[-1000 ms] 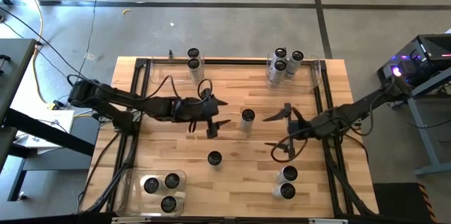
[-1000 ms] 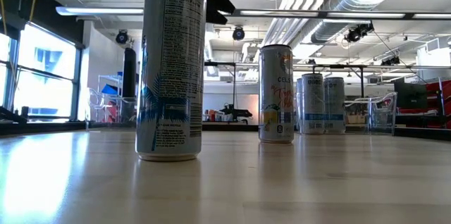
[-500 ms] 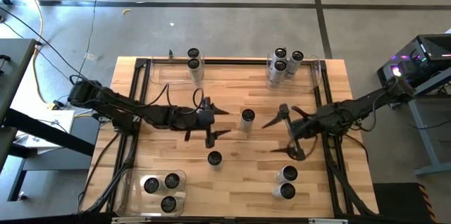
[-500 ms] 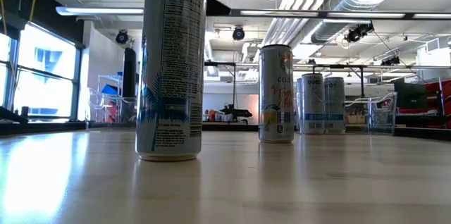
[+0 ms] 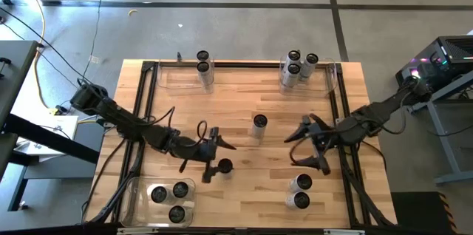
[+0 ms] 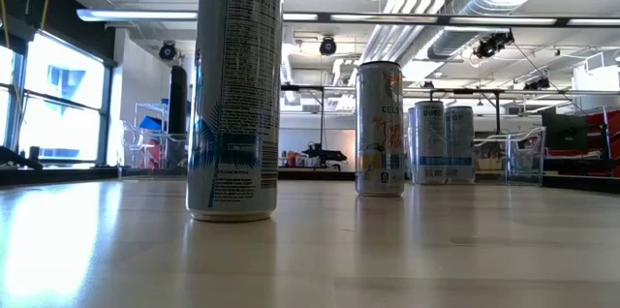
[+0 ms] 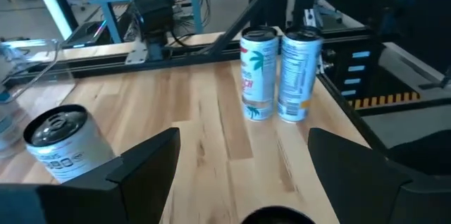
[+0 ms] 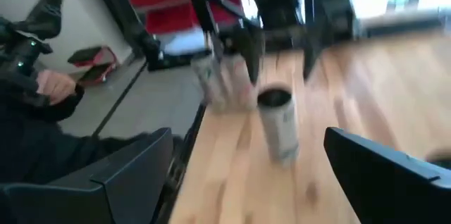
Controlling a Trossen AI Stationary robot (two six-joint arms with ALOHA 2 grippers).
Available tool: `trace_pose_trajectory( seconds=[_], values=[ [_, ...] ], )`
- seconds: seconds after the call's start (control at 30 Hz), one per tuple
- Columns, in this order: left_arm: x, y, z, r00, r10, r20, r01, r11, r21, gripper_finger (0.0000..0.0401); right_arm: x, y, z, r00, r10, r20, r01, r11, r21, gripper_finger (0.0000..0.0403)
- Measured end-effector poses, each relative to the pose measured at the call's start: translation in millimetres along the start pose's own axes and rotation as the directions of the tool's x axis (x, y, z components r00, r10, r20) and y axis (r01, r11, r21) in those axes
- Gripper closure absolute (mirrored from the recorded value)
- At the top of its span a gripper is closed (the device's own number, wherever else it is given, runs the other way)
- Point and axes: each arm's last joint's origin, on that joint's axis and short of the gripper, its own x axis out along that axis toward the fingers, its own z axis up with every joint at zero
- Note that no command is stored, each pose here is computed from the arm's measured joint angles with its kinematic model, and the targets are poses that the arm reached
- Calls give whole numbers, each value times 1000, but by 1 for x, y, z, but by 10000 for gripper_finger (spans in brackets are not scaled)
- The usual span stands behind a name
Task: Sort soda cans
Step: Put the white-blue soda can into the top right transparent bin
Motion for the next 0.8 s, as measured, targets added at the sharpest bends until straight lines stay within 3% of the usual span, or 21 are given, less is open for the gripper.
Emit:
trace_pose_trajectory(
  seconds=[0.1,0.2,0.33,0.47,0.63,0.8],
  values=[
    [-2,-4,0,1000,-11,2,11,1000,5,96,-9,10,5,996,1,-94,4,998,57,37],
    [-2,-5,0,1000,-16,0,16,1000,-8,96,-10,23,3,980,4,-200,-1,1000,19,37],
    [-2,-5,-1,1000,-14,-10,14,1000,-5,96,-1,29,-12,950,-131,-284,92,985,-147,37],
    [-2,-5,-1,1000,-4,-10,4,1000,-5,96,18,30,-24,915,-208,-345,95,943,-318,37],
    [-11,3,20,980,181,88,-172,980,-102,96,32,19,-11,898,-345,-274,229,897,-379,37],
    [-42,16,53,934,297,197,-273,952,-140,96,14,5,23,842,-508,-181,430,835,-342,37]
  ],
)
